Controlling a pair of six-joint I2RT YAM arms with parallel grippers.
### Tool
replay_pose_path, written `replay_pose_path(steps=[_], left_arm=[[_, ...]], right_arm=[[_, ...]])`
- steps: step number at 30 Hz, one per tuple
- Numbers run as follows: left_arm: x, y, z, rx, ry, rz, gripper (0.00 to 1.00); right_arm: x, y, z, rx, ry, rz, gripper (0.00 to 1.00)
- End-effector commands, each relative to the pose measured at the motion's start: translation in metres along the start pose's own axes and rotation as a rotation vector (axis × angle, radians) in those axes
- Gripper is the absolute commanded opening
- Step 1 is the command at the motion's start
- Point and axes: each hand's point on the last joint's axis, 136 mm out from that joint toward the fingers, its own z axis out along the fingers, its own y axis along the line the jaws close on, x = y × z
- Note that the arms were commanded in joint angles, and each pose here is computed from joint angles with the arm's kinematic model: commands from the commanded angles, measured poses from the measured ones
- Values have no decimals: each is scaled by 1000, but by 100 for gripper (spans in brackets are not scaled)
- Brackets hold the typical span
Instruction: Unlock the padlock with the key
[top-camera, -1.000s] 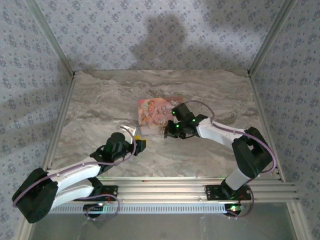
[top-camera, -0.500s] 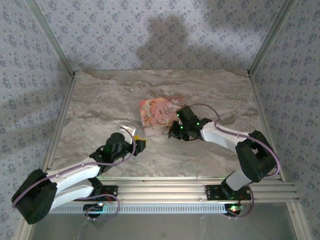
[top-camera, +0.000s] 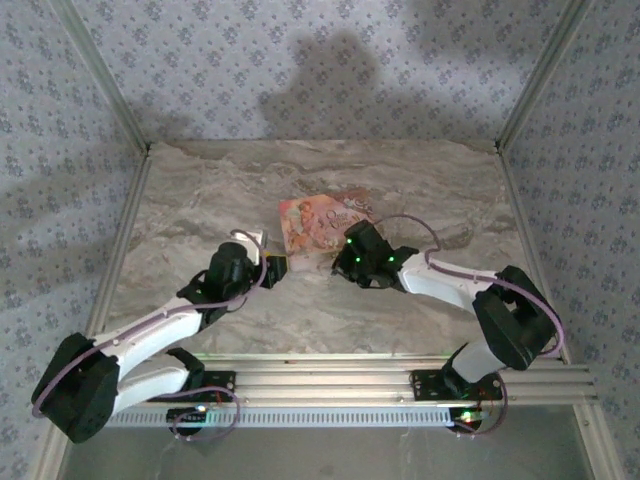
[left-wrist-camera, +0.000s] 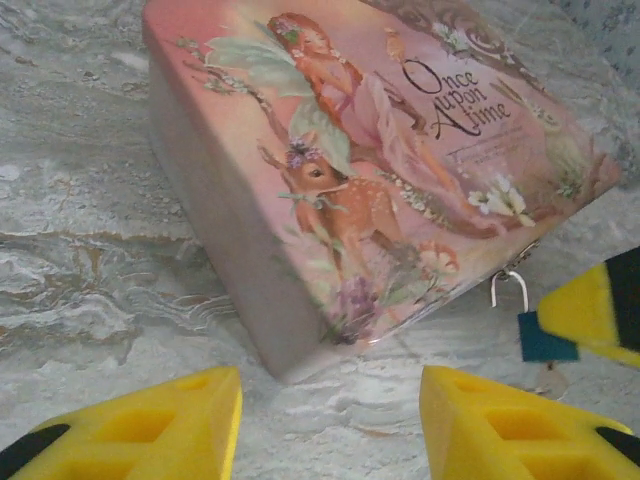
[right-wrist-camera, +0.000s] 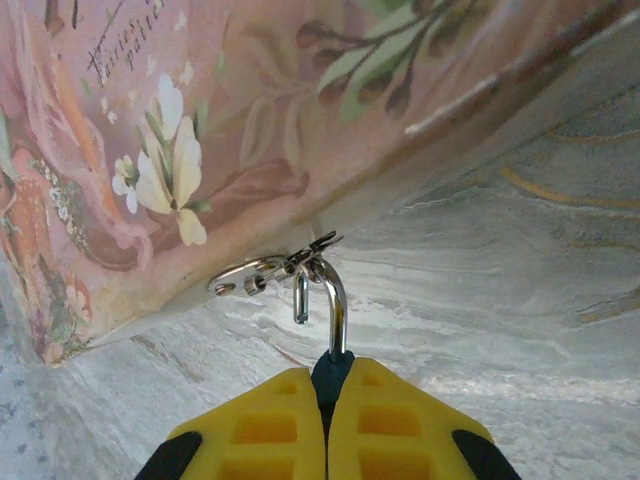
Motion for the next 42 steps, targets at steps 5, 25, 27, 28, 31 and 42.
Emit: replay_pose_path(steps=[5, 25, 27, 28, 31, 42], left_arm=[[7, -3, 4, 24, 39, -47, 51], [14, 1, -5, 21, 33, -35, 52], [14, 2, -6, 18, 31, -35, 52], [14, 2, -6, 18, 28, -36, 52], [15, 2, -6, 19, 27, -40, 53], [17, 2, -10, 25, 23, -39, 53]], right_arm=[[-8, 10, -3, -20, -166, 125, 0], [-12, 30, -8, -76, -315, 241, 0], [-10, 27, -5, -73, -303, 254, 0], [-9, 24, -4, -76, -304, 273, 0], [-11, 17, -7, -72, -323, 304, 0], [-29, 29, -10, -41, -306, 248, 0]])
